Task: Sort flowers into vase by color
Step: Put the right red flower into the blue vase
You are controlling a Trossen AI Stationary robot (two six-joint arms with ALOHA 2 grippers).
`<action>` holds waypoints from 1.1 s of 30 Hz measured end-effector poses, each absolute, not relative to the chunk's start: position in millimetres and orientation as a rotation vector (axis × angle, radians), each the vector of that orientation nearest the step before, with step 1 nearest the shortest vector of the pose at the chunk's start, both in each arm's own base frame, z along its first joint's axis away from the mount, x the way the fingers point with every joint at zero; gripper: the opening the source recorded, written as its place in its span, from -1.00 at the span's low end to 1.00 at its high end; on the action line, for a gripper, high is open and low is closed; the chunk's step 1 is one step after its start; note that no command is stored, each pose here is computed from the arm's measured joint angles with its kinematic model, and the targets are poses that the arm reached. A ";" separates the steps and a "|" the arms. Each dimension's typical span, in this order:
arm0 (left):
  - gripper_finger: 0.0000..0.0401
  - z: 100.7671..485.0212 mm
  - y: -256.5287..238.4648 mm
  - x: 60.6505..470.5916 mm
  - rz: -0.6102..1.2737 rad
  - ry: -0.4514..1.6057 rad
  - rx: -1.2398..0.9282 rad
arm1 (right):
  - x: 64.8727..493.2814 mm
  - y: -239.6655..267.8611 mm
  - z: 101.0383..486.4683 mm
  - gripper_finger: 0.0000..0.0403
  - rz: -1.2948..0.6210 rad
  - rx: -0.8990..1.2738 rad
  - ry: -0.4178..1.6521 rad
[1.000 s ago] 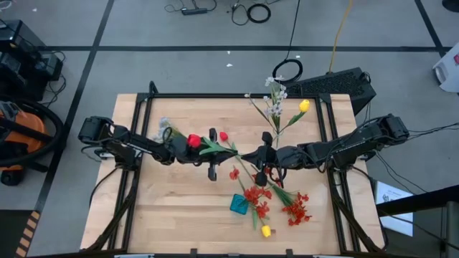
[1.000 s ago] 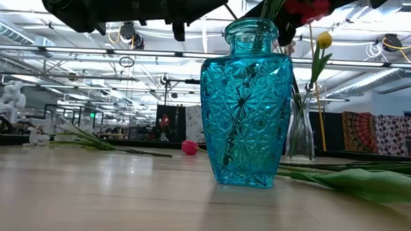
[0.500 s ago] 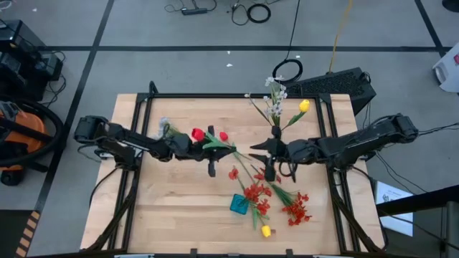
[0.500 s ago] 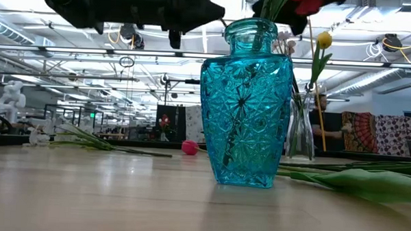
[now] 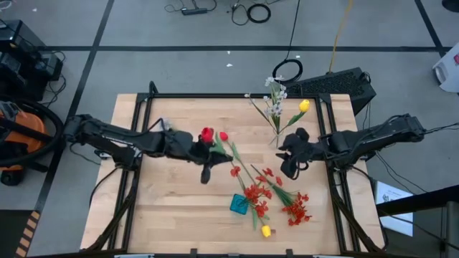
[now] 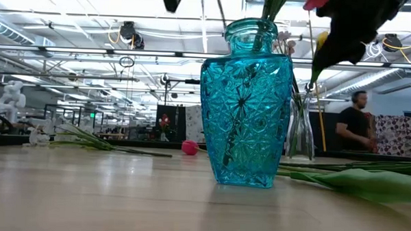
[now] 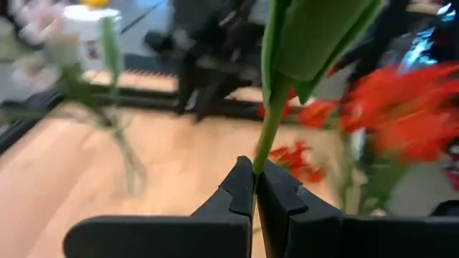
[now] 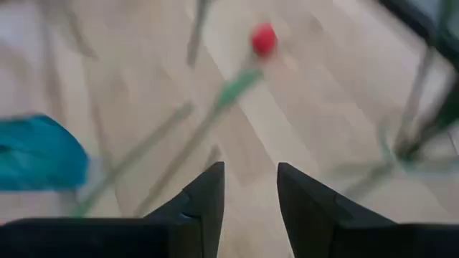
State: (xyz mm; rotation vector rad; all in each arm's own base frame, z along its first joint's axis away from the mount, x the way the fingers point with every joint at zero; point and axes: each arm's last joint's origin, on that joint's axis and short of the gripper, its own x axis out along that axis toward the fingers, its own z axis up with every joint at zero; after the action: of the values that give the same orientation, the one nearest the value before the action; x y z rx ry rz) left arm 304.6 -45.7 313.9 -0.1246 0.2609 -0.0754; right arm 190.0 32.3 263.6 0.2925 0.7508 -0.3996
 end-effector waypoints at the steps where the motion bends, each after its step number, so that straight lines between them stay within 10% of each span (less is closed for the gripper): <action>1: -0.97 318.0 -51.4 304.2 -0.094 0.260 -0.123 | 189.2 32.0 262.0 -0.42 -0.415 0.305 0.766; 33: -0.97 282.2 -130.8 347.2 -0.176 0.395 -0.177 | 184.2 29.1 256.5 -0.42 -0.555 0.307 0.786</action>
State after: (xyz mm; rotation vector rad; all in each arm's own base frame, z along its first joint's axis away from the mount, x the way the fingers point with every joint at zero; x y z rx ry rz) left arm 347.2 -130.8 282.2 -0.1772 0.3948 -0.1761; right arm 184.2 29.1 256.5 0.3074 0.7857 -0.5553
